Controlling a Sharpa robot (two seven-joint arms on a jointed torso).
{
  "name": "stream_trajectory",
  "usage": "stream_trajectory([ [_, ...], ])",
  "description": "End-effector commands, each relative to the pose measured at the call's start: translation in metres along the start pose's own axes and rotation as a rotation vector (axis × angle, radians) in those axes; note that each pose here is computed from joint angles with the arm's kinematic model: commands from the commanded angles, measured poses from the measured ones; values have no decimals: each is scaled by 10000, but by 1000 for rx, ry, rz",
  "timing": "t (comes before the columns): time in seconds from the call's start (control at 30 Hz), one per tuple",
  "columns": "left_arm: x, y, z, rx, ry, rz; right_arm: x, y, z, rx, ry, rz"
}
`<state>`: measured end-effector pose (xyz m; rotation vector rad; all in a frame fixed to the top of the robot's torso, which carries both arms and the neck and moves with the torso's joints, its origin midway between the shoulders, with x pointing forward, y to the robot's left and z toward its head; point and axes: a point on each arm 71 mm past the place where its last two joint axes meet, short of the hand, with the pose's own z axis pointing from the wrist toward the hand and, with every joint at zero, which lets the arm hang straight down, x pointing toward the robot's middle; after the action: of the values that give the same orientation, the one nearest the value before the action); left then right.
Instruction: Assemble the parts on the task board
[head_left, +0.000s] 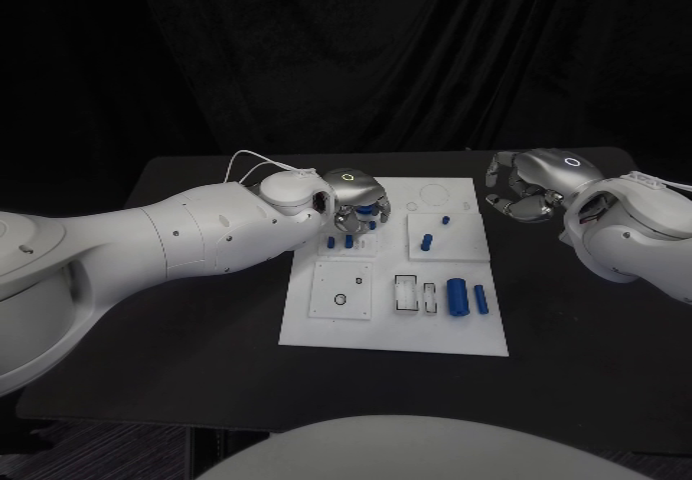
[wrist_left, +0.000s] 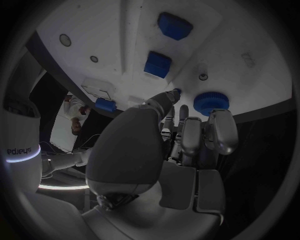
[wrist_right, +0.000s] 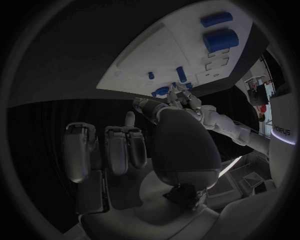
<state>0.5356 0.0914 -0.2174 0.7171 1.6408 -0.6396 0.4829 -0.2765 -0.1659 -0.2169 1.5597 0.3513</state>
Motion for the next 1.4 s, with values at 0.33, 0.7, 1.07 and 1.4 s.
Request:
stream_trajectory([
  [0.33, 39, 0, 28, 11, 24, -1, -9, 8, -11, -12, -19, 3],
  [0.7, 91, -13, 50, 18, 28, -5, 4, 8, 5, -6, -4, -1],
  [1.07, 121, -18, 58, 24, 29, -7, 10, 8, 17, -3, 2, -3],
  [1.4, 118, 5, 35, 23, 2, -3, 11, 8, 18, -3, 1, -4],
])
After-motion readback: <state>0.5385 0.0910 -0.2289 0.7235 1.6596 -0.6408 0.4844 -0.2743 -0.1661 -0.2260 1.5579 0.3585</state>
